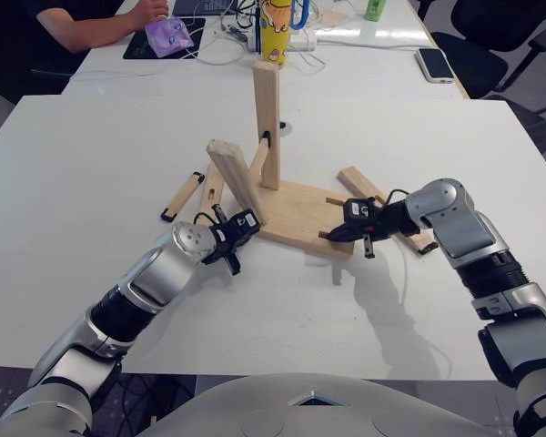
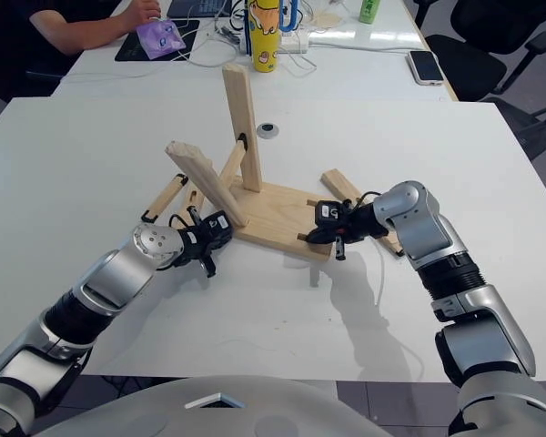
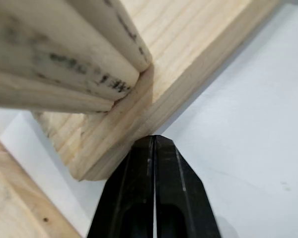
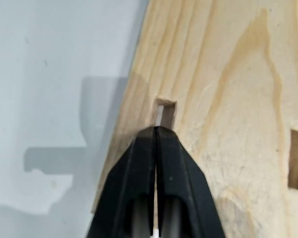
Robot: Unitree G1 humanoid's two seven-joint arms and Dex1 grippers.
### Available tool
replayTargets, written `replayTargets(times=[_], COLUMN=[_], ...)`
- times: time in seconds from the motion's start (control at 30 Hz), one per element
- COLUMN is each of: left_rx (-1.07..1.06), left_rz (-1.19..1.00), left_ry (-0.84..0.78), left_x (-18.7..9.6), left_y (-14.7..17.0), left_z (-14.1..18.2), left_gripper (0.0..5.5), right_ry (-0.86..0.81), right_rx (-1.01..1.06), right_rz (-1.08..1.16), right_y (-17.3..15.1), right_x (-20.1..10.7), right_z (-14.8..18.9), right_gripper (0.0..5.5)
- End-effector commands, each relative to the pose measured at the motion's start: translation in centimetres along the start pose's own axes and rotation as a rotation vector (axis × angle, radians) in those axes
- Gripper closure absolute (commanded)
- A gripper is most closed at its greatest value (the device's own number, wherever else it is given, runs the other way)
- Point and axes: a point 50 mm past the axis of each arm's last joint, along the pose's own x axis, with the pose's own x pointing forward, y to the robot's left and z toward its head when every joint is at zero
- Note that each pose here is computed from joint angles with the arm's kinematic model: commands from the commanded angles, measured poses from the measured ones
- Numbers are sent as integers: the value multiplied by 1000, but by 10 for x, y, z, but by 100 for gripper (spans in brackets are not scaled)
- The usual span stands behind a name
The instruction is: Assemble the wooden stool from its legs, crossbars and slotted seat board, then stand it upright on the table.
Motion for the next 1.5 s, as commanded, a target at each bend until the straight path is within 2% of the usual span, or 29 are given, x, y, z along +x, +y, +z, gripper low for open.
replayTargets(times=[0.03, 0.17, 0.27, 0.37, 0.67, 0.87, 1.07, 1.27, 1.5], left_rx=[-28, -35, -37, -35, -28, -21, -48, -65, -53], left_rz=[21, 34, 32, 20, 29, 18, -27, -34, -17], left_ry=[74, 72, 70, 60, 18, 0, -54, -73, -71], left_x=[2, 5, 8, 10, 22, 33, 46, 53, 45], left_y=[6, 13, 13, 12, 19, 25, 29, 42, 45], left_z=[-18, -20, -20, -18, 0, 9, 22, 25, 19], left_gripper=[549, 549, 549, 549, 549, 549, 549, 549, 549], right_ry=[-207, -323, -108, 15, 214, 169, 110, 32, 23], right_rx=[31, 71, 10, -47, -87, 1, 64, 140, 137], right_rz=[-167, -296, -500, -556, -341, -154, -191, -189, -274], right_y=[-20, -30, -51, -64, -65, -47, -29, 5, 2], right_x=[-30, -45, -29, -12, 6, 0, 0, 19, 17], right_z=[30, 44, 20, 7, -10, -17, -24, -23, -19], right_gripper=[550, 550, 550, 550, 550, 550, 550, 550, 550])
